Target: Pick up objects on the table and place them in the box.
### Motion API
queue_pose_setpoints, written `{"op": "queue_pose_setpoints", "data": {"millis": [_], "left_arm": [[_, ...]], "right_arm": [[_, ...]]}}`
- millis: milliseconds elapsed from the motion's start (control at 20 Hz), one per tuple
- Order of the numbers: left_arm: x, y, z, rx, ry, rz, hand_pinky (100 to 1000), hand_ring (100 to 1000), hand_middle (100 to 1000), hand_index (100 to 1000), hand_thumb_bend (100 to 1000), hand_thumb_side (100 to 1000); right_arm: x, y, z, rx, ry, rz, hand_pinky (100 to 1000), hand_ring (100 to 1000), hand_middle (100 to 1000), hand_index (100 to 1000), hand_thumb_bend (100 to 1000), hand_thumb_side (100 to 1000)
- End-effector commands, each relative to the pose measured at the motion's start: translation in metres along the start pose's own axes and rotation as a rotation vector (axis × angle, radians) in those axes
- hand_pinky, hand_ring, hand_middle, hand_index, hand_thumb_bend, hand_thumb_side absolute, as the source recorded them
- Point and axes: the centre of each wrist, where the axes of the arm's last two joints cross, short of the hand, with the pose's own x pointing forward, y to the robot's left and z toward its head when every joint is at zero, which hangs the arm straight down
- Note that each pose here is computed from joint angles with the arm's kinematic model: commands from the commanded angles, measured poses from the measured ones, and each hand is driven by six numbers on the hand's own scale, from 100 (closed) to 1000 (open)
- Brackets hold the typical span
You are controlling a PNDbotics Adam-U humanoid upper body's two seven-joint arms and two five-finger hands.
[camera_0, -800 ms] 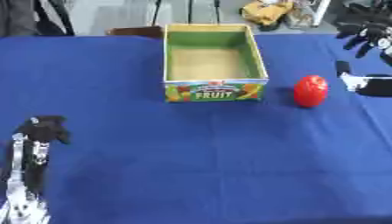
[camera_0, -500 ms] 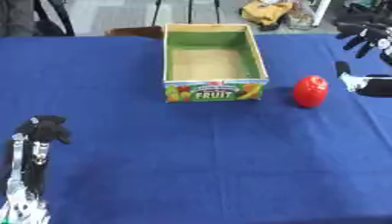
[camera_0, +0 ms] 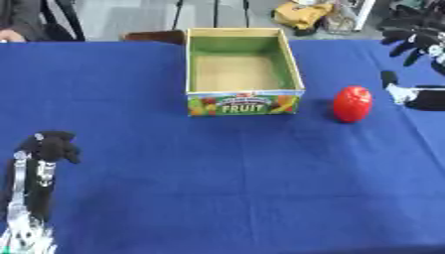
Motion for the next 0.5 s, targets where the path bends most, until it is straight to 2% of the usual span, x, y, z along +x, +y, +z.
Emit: {"op": "queue_pose_setpoints", "data": {"millis": [50, 150, 250, 400, 500], "left_arm": [[0.004, 0.005, -0.003, 0.001, -0.022, -0.012, 570, 350, 391, 557, 952, 812], [0.004, 0.005, -0.003, 0.0, -0.02, -0.014, 570, 350, 391, 557, 952, 812], [0.004, 0.005, -0.003, -0.003, -0.019, -0.015, 570, 350, 391, 557, 951, 812], [0.003, 0.005, -0.002, -0.005, -0.015, -0.018, 570, 350, 390, 557, 951, 812], [0.002, 0.005, -0.002, -0.007, -0.013, -0.019, 570, 350, 391, 557, 951, 812]], "right_arm": [[-0.01, -0.022, 0.0, 0.026, 0.003, 0.072, 593, 740, 820, 977, 100, 363], [-0.018, -0.025, 0.0, 0.051, 0.014, 0.087, 606, 747, 825, 978, 113, 452], [-0.027, -0.026, 0.001, 0.077, 0.025, 0.098, 622, 758, 834, 981, 198, 552], [-0.039, -0.027, -0.001, 0.13, 0.036, 0.124, 654, 784, 852, 985, 283, 612], [-0.046, -0.028, -0.003, 0.169, 0.043, 0.137, 669, 796, 859, 987, 308, 649]]}}
